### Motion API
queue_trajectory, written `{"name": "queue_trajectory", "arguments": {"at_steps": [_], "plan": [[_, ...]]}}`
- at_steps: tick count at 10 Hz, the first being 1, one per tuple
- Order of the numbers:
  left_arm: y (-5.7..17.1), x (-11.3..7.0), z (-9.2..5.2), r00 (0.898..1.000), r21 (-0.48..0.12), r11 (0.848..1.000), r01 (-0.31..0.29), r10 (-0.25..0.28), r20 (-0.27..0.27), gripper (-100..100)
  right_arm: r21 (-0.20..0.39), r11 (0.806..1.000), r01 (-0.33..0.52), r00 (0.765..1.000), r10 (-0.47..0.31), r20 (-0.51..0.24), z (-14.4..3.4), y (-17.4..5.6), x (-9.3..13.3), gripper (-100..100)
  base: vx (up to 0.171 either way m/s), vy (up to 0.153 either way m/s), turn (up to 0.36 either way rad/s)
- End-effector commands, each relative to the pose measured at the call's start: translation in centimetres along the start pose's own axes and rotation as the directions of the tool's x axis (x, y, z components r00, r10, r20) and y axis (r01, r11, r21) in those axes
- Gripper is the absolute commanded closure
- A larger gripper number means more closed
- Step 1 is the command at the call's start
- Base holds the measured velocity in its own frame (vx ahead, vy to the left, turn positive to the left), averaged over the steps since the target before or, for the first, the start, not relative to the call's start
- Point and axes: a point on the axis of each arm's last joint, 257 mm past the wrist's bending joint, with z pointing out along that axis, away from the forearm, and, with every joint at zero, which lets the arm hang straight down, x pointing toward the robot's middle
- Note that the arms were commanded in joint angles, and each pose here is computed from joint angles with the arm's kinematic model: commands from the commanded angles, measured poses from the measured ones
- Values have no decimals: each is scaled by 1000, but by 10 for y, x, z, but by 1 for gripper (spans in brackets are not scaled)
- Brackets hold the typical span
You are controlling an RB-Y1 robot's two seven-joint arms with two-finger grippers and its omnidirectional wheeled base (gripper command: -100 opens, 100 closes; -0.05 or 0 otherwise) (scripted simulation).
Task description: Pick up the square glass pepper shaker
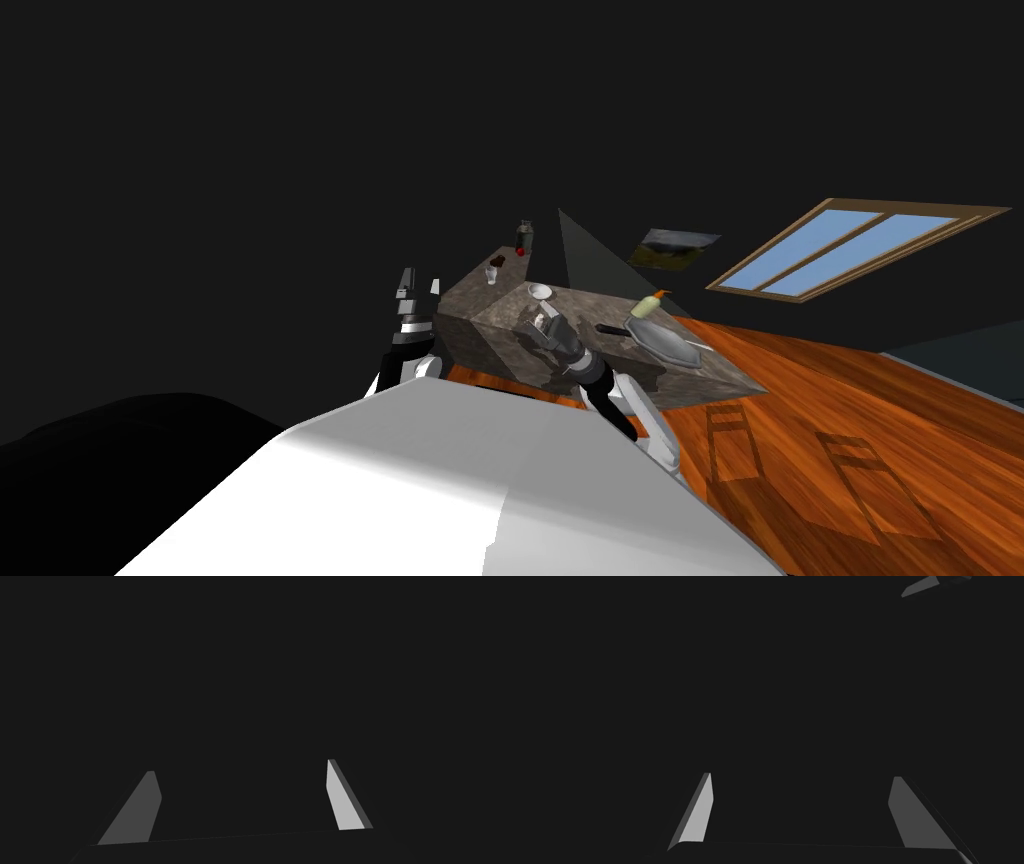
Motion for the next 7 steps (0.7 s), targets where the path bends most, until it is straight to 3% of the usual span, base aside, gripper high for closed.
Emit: {"name": "queue_trajectory", "arguments": {"at_steps": [1, 2, 3, 5, 6, 7], "plan": [[0, 0, 0, 1000, 0, 1000, 0, 0, 0, 0, -35, 998, 48, 998, -49, -47, -1, 7, 13, -100, 1, 60, 25], [0, 0, 0, 1000, 0, 1000, 0, 0, 0, 0, -37, 997, 61, 996, -63, -58, -2, 8, 16, -100, 6, 28, -8], [0, 0, 0, 1000, 0, 1000, 0, 0, 0, 0, -102, 989, 104, 987, -115, -109, -3, 19, 30, -100, 11, 57, 53], [0, 0, 0, 1000, 0, 1000, 0, 0, 0, 0, -113, 984, 138, 979, -153, -135, -5, 19, 37, -100, 6, 40, 14], [0, 0, 0, 1000, 0, 1000, 0, 0, 0, 0, -182, 968, 174, 962, -207, -180, -9, 29, 51, -100, 3, 57, 57], [0, 0, 0, 1000, 0, 1000, 0, 0, 0, 0, -192, 962, 195, 952, -233, -197, -11, 29, 56, -100, 4, 64, 32]]}}
